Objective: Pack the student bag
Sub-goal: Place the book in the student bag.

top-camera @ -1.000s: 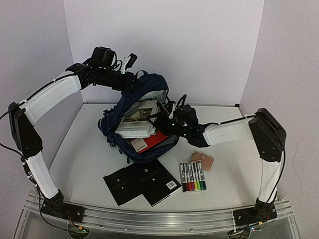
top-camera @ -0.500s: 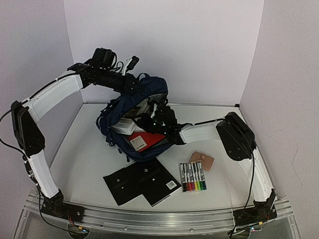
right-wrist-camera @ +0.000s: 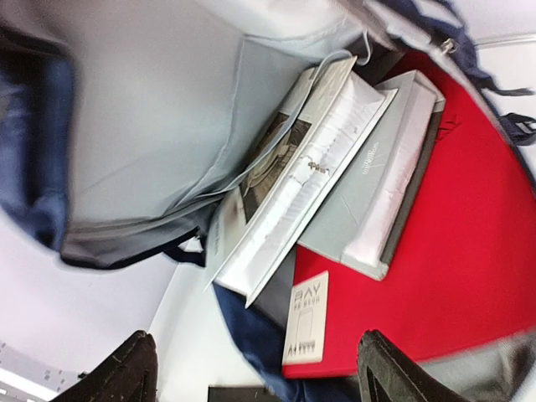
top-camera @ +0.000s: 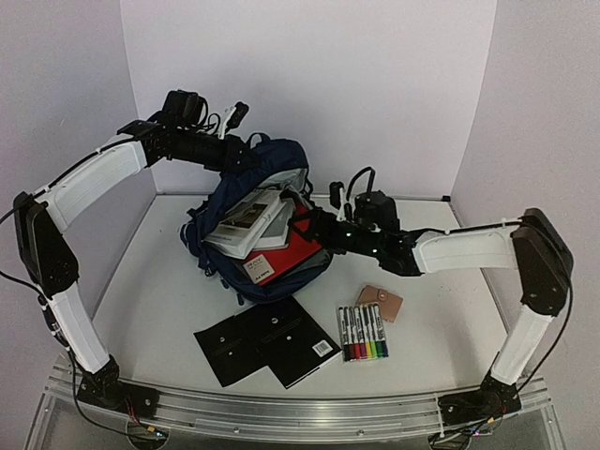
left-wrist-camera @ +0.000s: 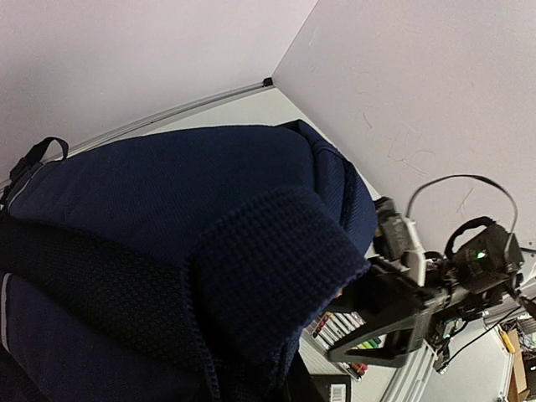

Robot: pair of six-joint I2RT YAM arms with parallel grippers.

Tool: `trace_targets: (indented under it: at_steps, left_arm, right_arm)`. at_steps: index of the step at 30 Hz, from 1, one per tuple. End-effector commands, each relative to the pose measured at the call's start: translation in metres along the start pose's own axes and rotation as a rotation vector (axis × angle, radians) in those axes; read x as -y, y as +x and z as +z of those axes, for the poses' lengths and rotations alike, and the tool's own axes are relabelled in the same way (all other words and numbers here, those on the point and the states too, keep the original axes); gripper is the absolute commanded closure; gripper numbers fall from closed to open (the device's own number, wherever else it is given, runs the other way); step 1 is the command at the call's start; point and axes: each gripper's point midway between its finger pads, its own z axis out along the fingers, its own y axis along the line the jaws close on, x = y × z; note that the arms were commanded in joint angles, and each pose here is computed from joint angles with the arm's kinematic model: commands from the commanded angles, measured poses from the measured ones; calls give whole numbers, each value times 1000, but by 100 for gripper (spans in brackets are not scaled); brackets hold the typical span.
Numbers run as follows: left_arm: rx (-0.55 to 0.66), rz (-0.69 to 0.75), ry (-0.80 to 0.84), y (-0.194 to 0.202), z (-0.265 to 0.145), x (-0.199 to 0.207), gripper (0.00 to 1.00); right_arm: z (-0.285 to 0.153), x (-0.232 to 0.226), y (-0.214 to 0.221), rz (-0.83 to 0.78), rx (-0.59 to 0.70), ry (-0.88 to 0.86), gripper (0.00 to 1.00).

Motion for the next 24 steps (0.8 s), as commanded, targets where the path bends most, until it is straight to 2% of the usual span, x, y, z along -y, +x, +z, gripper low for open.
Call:
trace_targets:
  at_steps: [1,6,8,11,14,17,24]
  left_arm:
    - [138,117,47,-39,-47,26,100]
    - [38,165,36,-13,-46,22,100]
    - [-13,164,26,0,-44,18,100]
    - [-103,140,1,27,-40,7,100]
    - [-166,103,-61,50,-40,-7,100]
    - [-161,73,-112,61,-43,-16,100]
    - [-63,40,-164,51,-55,-17,100]
  right_arm:
    - [-48,9,-13,-19,-1,41,18]
    - [-63,39,-55,-31,18,52,17]
    - [-56,49,-59,-32,-17,22,19]
    - [-43,60,-68,-78,-48,-13,25]
    - [-25,82,-70,-49,-84,-26,35]
    - [-8,89,-70,-42,-107,-50,43]
    - [20,75,-43,-40,-179,-142,61]
